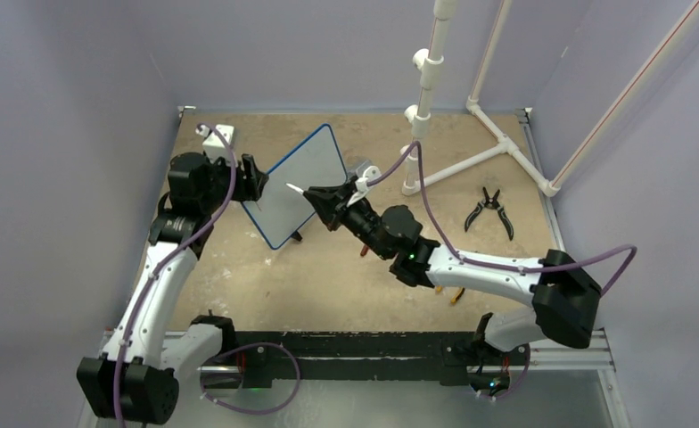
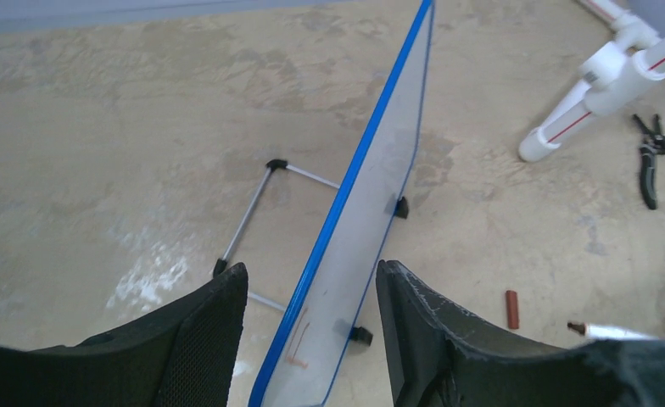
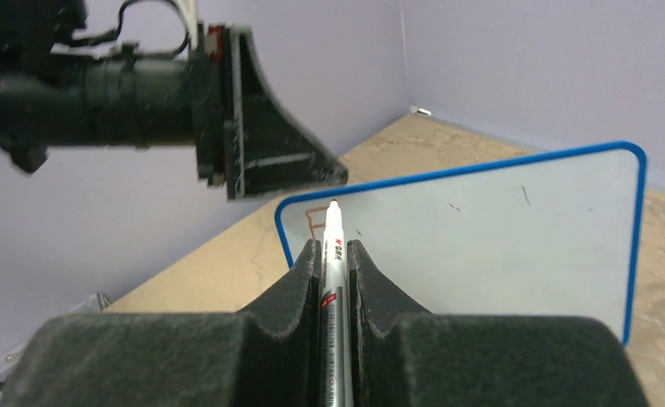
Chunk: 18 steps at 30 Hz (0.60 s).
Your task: Write a sentence on the whiteboard
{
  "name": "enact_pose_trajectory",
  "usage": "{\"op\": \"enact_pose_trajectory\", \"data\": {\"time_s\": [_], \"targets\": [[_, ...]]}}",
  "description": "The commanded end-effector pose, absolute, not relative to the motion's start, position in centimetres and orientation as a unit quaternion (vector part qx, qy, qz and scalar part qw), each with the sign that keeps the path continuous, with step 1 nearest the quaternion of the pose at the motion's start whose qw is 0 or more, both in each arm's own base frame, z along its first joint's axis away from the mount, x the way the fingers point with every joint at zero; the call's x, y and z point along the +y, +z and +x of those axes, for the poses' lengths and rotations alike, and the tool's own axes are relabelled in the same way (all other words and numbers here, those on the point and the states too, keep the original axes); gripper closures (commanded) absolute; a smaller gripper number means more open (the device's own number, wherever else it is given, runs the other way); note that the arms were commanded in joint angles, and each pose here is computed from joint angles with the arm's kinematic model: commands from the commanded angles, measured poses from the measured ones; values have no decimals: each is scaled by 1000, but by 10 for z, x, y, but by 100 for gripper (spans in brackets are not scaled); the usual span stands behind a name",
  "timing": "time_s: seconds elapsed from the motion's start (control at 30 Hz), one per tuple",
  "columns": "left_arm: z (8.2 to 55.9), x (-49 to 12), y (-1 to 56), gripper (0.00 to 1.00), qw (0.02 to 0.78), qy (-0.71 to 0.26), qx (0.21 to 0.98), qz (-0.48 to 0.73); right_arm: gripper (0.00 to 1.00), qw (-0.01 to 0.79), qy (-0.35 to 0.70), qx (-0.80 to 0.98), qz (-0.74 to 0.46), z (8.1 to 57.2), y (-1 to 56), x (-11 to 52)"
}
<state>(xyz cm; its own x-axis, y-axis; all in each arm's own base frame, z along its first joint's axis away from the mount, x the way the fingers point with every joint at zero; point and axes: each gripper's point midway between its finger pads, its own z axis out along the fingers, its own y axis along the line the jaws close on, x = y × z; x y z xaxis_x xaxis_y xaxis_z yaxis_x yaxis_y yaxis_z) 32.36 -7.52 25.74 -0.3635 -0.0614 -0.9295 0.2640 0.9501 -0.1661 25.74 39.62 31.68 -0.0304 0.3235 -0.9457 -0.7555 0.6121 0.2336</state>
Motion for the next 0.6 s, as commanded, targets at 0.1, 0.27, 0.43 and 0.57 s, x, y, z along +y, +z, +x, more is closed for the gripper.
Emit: {"op": "enact_pose_trajectory", "data": {"time_s": [0.1,0.27,0.43,0.57], "targets": [[365,-121,274,43,534,-246,797,138,100,687,380,602,-146,251,326,350],[381,-130,254,43,503,-261,808,165,100,696,377,598,-129,244,331,327],[380,-140,228,57,461,-285,818,191,100,701,374,594,-120,239,335,312],[369,-150,219,81,439,-319,811,217,100,703,376,591,-120,236,338,308]]}}
